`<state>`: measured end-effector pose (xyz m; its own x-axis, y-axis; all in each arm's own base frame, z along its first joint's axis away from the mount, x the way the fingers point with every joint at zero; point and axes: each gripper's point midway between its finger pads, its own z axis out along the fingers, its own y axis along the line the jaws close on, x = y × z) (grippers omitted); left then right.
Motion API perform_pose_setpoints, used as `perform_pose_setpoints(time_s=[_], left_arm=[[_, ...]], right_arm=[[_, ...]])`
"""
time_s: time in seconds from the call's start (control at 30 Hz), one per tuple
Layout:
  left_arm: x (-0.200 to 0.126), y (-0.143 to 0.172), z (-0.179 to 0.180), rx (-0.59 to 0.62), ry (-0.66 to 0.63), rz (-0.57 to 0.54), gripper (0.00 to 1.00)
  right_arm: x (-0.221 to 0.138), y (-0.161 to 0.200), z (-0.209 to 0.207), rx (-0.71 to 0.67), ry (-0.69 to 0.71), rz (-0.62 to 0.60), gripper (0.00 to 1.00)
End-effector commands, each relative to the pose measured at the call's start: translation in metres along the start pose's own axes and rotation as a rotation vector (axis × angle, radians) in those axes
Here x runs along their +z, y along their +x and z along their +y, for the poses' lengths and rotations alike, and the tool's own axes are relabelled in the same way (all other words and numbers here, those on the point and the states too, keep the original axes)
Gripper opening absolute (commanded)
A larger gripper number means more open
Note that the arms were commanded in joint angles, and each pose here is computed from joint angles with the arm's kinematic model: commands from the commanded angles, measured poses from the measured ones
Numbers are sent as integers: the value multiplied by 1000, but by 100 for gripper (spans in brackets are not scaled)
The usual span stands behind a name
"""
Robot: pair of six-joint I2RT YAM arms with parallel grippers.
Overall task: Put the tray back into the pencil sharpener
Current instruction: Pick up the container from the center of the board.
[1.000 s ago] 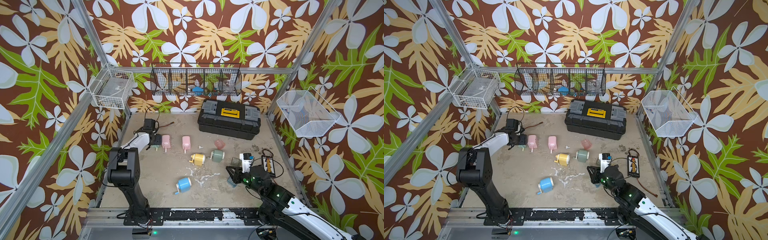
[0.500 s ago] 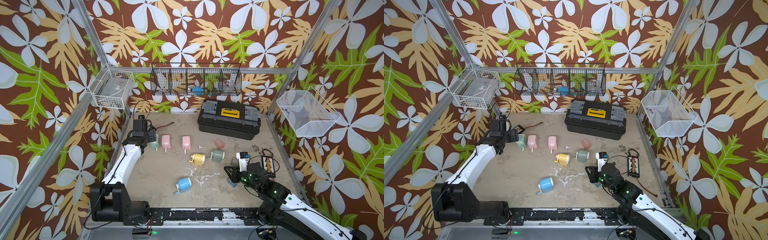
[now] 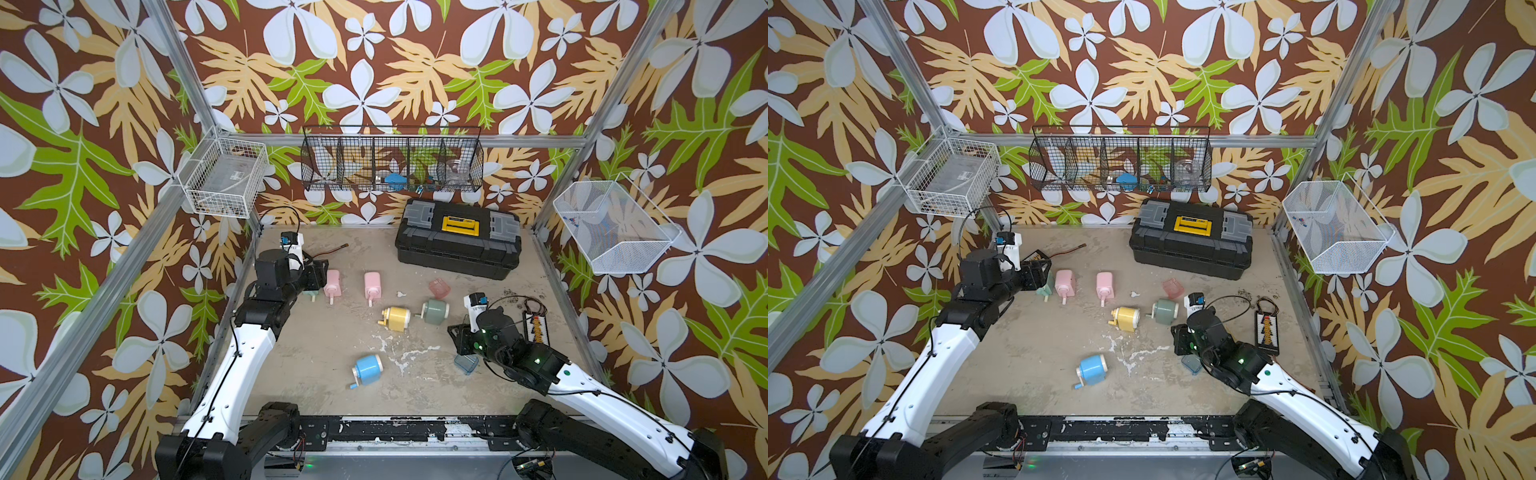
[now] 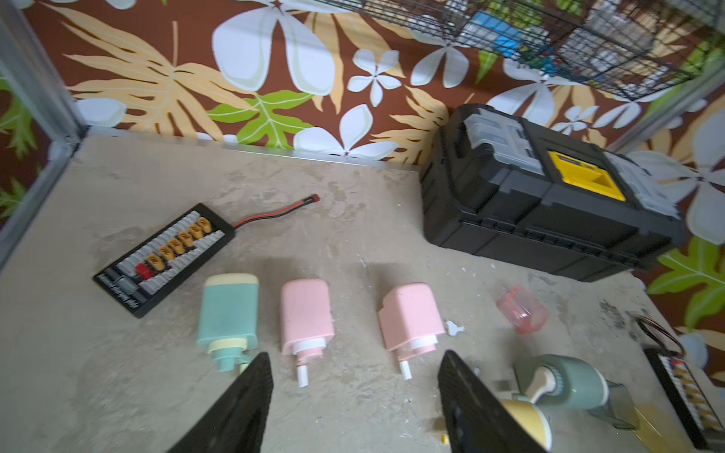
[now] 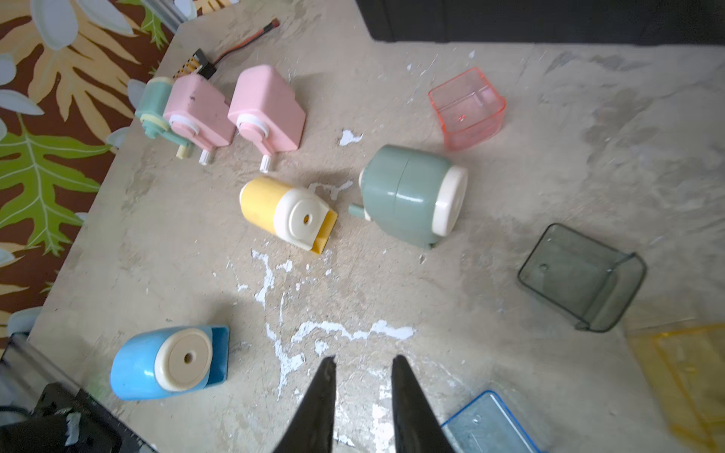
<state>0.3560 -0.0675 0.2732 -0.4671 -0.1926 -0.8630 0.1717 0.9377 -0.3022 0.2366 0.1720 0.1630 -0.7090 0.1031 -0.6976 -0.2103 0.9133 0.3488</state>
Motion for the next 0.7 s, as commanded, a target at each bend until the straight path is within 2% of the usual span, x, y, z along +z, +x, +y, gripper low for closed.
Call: perform_pose_setpoints(time_s=[0.0,0.27,0.5,0.67], left_arm=[[-3,-11,-26,-26,135,-59,69],[4,-2,-37,-71,210,-71,68],[8,2,-30,-139,197,-110,67],[6,4,-28,-146,201,-146,67]], right_arm=[[-1,-15,-20,-22,120,-30,27],[40,-55,-47,-5,198,9,30],[94,-74,-59,-253,294,118,38],[127,-87,-75,-344,356,215,40]])
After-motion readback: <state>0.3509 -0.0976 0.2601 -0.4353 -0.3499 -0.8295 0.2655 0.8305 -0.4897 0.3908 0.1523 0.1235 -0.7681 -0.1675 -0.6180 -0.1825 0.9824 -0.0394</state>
